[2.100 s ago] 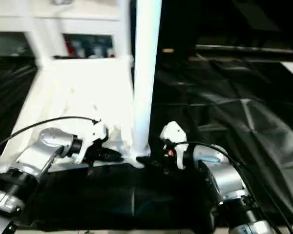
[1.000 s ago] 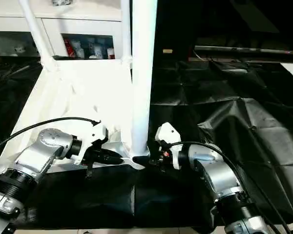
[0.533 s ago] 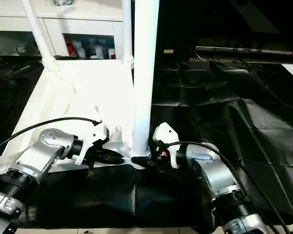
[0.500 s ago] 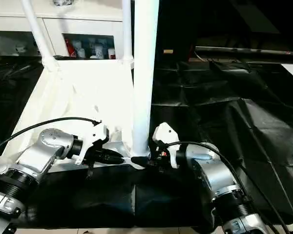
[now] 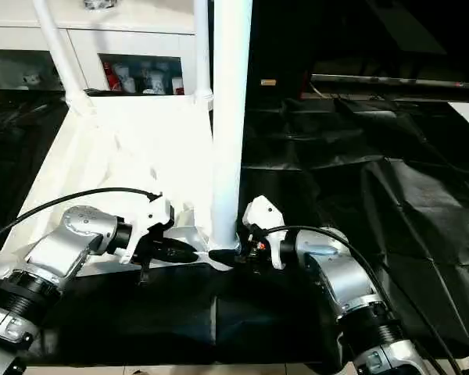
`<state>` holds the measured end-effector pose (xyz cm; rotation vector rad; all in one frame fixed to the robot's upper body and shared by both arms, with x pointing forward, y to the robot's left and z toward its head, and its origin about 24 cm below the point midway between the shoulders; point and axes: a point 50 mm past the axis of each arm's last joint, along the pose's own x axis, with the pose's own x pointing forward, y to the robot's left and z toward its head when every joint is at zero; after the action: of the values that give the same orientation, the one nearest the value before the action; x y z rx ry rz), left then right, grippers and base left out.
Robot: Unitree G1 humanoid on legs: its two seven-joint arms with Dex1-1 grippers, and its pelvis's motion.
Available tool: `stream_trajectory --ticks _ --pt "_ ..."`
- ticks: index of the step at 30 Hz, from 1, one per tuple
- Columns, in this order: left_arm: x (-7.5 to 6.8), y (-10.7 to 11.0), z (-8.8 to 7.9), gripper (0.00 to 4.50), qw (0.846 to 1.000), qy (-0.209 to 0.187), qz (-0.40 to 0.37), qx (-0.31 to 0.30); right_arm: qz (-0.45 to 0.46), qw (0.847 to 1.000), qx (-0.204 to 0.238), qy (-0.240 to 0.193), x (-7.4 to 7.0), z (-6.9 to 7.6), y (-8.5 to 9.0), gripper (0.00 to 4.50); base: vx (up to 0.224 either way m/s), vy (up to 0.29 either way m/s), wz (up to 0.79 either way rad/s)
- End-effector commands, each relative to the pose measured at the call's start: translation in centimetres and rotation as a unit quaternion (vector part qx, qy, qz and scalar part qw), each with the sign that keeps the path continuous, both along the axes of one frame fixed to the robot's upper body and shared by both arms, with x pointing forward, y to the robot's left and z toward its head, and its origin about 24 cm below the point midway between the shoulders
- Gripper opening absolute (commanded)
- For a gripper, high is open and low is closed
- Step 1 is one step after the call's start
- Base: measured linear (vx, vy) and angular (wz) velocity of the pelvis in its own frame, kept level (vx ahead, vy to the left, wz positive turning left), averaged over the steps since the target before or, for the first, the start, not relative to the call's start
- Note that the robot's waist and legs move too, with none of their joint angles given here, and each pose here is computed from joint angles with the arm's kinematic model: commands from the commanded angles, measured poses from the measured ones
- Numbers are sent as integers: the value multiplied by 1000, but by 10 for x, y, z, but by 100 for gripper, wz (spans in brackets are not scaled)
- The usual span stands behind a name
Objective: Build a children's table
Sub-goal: Rotate leg to tighten
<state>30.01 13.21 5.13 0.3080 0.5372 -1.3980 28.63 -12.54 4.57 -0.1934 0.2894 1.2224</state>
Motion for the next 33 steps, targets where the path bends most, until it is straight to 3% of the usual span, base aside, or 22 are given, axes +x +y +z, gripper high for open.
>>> stream_trajectory --ticks 1,5,7,14,17,19,24,27,33 --pt "-4 -7 -9 0 1000 14 8 -10 -49 999 10 -6 4 -3 -2 274 0 0 0" --pt "5 -12 -12 0 999 -5 48 -5 -131 991 17 -17 10 -12 -3 272 0 0 0" --pt "12 -21 -14 0 997 -18 80 2 -201 979 26 -4 12 -23 2 272 0 0 0" --pt "23 -60 -17 0 990 -41 138 1 -320 947 25 5 10 -38 38 272 0 0 0" --pt "24 -70 -15 0 990 -48 135 -2 -328 944 34 3 11 -37 48 272 0 0 0" --pt "24 -72 -15 0 991 -53 126 0 -308 950 57 -4 11 -31 51 328 0 0 0" --pt "24 -62 -15 0 992 -54 111 3 -258 962 88 -29 12 -15 42 384 0 0 0" --pt "20 -47 -16 0 995 -48 87 5 -175 982 67 -31 8 -4 24 390 0 0 0" --pt "9 -24 -12 0 999 -31 19 -9 -71 997 23 -21 -3 7 -9 390 0 0 0"
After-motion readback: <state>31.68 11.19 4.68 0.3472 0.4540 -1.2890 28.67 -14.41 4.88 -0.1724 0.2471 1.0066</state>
